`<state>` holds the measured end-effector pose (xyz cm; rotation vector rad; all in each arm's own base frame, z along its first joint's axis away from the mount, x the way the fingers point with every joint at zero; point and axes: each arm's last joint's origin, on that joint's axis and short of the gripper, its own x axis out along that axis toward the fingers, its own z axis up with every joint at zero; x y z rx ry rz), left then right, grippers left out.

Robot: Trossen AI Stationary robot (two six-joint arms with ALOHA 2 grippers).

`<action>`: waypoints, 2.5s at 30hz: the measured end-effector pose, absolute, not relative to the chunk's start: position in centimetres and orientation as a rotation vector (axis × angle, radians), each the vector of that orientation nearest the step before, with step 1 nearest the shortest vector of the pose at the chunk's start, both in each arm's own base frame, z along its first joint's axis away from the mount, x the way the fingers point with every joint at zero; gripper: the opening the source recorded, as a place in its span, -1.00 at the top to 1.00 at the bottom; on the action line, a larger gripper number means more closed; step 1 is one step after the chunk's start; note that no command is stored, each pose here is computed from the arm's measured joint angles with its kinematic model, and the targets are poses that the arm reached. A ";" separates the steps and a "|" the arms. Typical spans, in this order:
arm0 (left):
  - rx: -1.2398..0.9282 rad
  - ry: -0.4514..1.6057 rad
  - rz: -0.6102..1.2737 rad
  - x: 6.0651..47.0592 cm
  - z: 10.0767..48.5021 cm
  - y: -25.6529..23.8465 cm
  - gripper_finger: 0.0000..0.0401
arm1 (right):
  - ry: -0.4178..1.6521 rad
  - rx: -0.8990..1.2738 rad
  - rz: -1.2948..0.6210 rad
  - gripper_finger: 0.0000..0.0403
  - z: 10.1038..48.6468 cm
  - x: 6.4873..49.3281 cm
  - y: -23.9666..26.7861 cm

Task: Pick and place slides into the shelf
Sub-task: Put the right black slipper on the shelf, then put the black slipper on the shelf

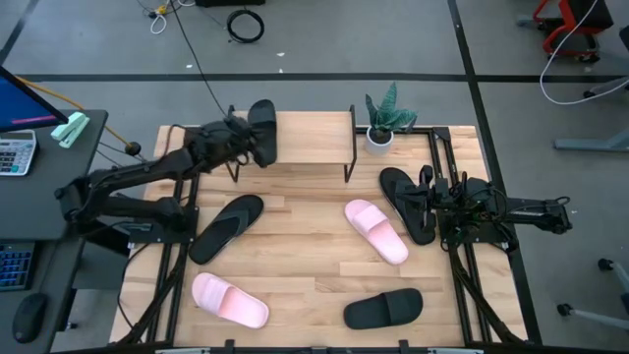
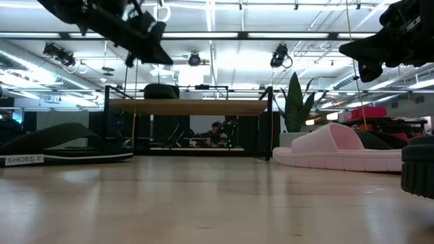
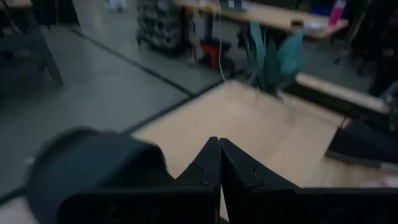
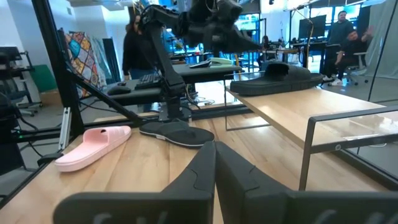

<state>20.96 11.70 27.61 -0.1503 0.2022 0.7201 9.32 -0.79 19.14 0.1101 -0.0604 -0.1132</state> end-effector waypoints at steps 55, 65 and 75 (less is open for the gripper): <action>-0.056 0.600 1.115 26.2 25.3 15.8 0.98 | -0.060 0.110 -0.114 0.93 19.1 9.3 -0.8; -0.061 0.601 1.118 25.4 26.0 15.5 0.98 | -0.060 0.110 -0.113 0.93 19.1 9.3 -0.8; 0.020 0.449 0.834 25.7 30.4 8.2 0.95 | -0.059 0.110 -0.114 0.93 19.1 9.3 -0.8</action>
